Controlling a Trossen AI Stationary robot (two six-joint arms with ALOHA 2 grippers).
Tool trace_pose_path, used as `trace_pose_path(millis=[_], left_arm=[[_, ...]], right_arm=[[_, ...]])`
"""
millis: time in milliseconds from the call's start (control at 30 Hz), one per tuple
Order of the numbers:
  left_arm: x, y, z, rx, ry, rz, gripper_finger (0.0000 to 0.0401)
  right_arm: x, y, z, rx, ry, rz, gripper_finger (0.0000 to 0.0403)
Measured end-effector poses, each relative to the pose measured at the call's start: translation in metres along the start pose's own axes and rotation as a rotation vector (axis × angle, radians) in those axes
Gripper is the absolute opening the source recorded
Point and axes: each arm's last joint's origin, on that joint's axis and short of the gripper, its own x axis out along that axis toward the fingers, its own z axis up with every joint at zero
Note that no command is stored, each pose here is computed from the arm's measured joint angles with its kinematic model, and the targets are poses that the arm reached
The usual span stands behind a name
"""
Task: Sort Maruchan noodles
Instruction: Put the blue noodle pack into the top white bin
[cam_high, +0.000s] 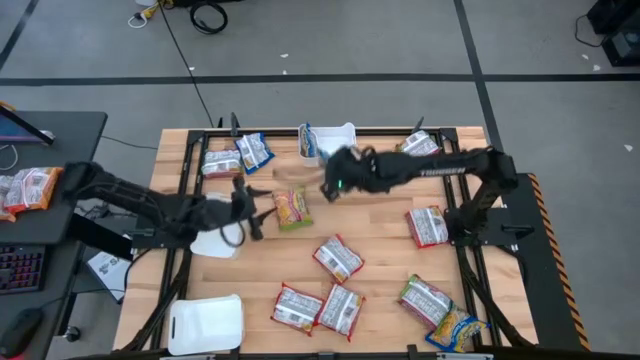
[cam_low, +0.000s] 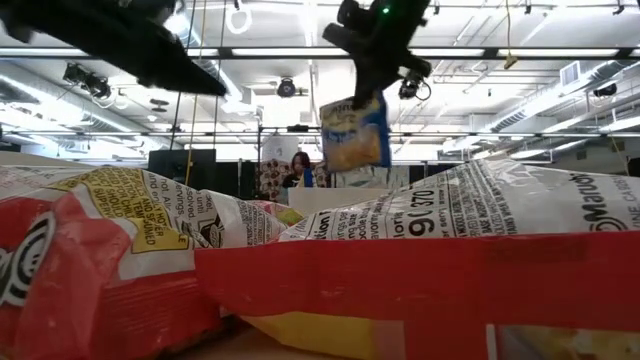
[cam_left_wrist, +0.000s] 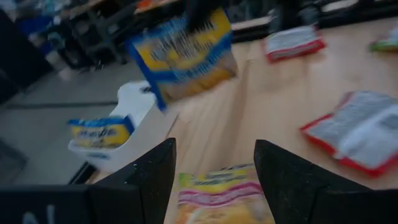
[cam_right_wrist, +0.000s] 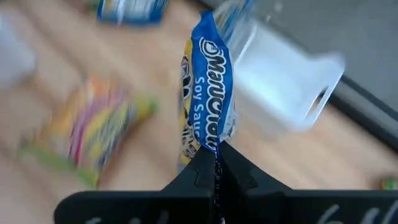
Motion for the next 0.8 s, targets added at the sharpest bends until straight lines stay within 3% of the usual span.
trace_pose_path(millis=[267, 500, 800], left_arm=[[0.036, 0.047, -0.012, -0.096, 0.076, 0.080, 0.0242], [0.065, 0.061, -0.023, -0.140, 0.070, 0.035, 0.0280], [0.093, 0.058, -0.043, -0.111, 0.104, 0.053, 0.0284]], right_arm=[[0.042, -0.041, 0.052, 0.157, -0.154, 0.036, 0.0007], [0.088, -0.060, 0.056, 0.208, -0.113, -0.019, 0.0007], [0.130, -0.060, 0.050, 0.262, -0.073, -0.007, 0.0007]])
